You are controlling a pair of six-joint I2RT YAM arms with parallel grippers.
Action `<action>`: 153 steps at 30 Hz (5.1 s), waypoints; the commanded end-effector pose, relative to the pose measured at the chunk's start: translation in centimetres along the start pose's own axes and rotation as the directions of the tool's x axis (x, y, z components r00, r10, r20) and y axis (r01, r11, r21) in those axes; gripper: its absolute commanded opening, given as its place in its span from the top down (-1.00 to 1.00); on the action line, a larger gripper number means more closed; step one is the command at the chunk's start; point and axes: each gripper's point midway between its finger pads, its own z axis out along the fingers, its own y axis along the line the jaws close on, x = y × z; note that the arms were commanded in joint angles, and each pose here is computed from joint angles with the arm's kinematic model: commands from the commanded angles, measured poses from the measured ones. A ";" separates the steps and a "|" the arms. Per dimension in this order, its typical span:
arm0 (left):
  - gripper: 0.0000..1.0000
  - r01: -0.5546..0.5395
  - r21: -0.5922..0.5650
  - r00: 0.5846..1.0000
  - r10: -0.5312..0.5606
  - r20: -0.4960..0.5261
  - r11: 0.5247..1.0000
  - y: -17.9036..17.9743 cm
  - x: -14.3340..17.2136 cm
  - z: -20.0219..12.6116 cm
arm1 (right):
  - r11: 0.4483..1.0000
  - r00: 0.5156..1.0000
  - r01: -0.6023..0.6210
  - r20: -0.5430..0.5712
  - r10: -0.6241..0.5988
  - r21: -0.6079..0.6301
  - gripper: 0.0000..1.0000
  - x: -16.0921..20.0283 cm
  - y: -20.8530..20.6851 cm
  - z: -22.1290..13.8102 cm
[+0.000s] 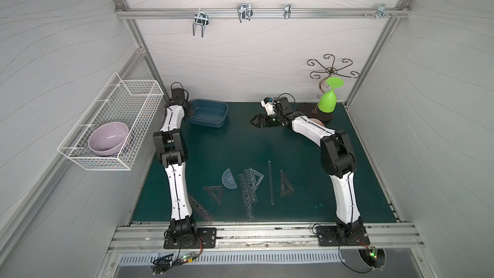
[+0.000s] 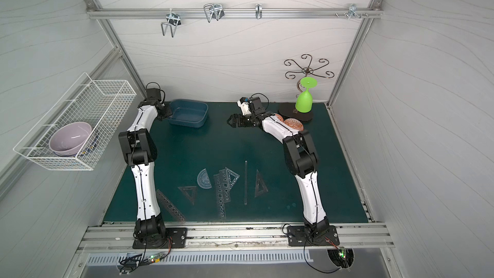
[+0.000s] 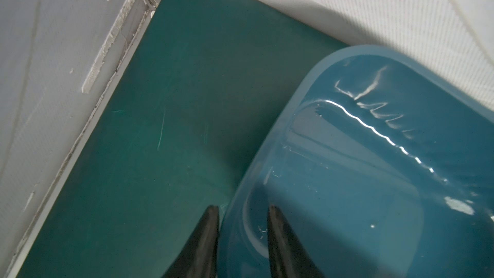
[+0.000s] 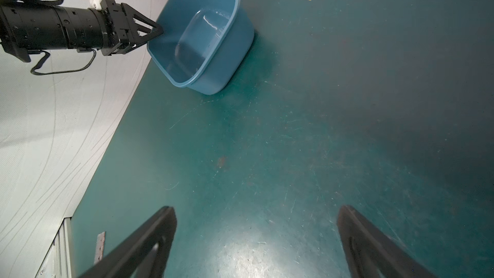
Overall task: Put the scattered rulers into the storage box
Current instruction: Move the storage box to the center of the board.
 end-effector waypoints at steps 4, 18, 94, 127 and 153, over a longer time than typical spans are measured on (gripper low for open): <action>0.52 -0.044 0.035 0.998 0.042 0.042 0.998 -3.3 -0.9 -3.4 | 1.000 0.999 0.011 0.049 -0.010 -0.023 -0.98 -1.8 1.4 -1.8; 0.83 -0.084 0.101 0.996 0.084 0.004 0.991 -10.5 2.7 -8.6 | 0.995 0.996 -0.073 0.055 0.069 0.067 -0.98 -1.9 -0.3 -2.6; -0.15 0.109 0.436 0.920 0.076 -0.386 0.894 -18.4 24.0 -15.2 | 0.953 0.970 -0.221 -0.055 0.237 0.206 -0.51 4.8 -3.5 -1.7; -0.14 0.061 0.448 0.956 0.078 -0.284 0.892 -15.7 23.1 -21.6 | 0.969 0.996 0.073 -0.060 -0.061 0.235 -0.48 7.5 3.4 -7.6; -0.10 -0.033 0.363 0.958 0.132 -0.254 0.931 -11.6 25.3 -24.2 | 0.976 0.977 0.125 -0.191 -0.090 0.178 -0.43 12.7 3.8 -2.9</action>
